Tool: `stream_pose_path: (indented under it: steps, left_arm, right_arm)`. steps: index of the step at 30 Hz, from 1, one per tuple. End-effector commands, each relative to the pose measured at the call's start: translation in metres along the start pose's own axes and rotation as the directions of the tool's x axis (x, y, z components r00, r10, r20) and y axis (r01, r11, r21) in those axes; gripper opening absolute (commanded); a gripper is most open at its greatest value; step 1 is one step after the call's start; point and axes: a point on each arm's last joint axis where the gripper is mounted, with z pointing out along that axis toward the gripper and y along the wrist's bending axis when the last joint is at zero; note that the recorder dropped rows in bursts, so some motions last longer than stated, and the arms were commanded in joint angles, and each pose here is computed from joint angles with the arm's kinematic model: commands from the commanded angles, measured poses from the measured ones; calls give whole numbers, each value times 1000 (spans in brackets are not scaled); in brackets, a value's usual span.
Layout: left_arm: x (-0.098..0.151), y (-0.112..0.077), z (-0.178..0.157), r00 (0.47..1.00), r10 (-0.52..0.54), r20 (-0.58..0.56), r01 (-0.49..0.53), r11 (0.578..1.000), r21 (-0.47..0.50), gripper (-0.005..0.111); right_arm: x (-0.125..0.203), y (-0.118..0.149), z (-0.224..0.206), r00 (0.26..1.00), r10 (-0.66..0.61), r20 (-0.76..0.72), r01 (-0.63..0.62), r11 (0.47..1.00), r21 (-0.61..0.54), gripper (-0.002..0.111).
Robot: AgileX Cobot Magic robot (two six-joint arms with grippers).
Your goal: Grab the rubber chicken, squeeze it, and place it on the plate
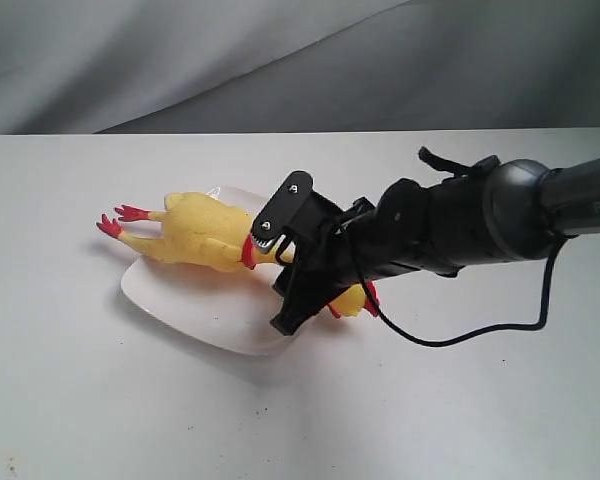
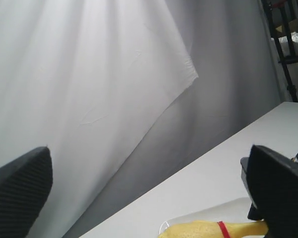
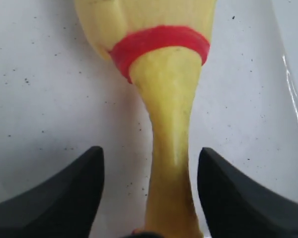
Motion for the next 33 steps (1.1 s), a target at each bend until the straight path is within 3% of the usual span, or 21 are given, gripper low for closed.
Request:
stream_pose_path:
  steps: [1,2,4,5,6,7,8,10,14,18,33]
  left_arm:
    - [3,4,-1,998,-19,-53,17,999,-41,103]
    - [4,5,-2,998,-19,-55,17,999,-43,103]
    - [4,5,-2,998,-19,-59,17,999,-45,103]
    - [4,5,-2,998,-19,-59,17,999,-45,100]
    - [4,5,-2,998,-19,-59,17,999,-45,99]
    - [4,5,-2,998,-27,-59,25,999,-46,91]
    - [4,5,-2,997,-43,-58,40,998,-47,84]
    - [4,4,-2,997,-61,-57,58,997,-44,48]
    - [4,4,-1,996,-67,-53,65,997,-38,0]
    - [3,4,-1,997,-60,-52,58,998,-39,1]
    - [3,4,-1,997,-59,-52,57,998,-39,1]
  right_arm:
    - [-34,-5,-63,991,-50,122,50,999,-2,54]
    - [-43,-6,-82,985,-57,161,57,998,5,52]
    - [-62,-6,-142,958,-65,279,60,998,27,37]
    - [-70,-4,-187,929,-83,359,72,996,44,18]
    - [-72,-3,-204,915,-93,392,78,995,55,11]
    - [-74,1,-246,876,-117,467,87,993,86,0]
    - [-73,4,-266,854,-131,503,91,991,103,0]
    - [-64,14,-337,758,-178,627,82,980,180,0]
    - [-39,30,-414,618,-192,762,13,972,234,0]
    - [-9,47,-470,486,-254,836,-20,953,302,0]
    - [54,80,-541,268,-354,896,-88,917,388,0]
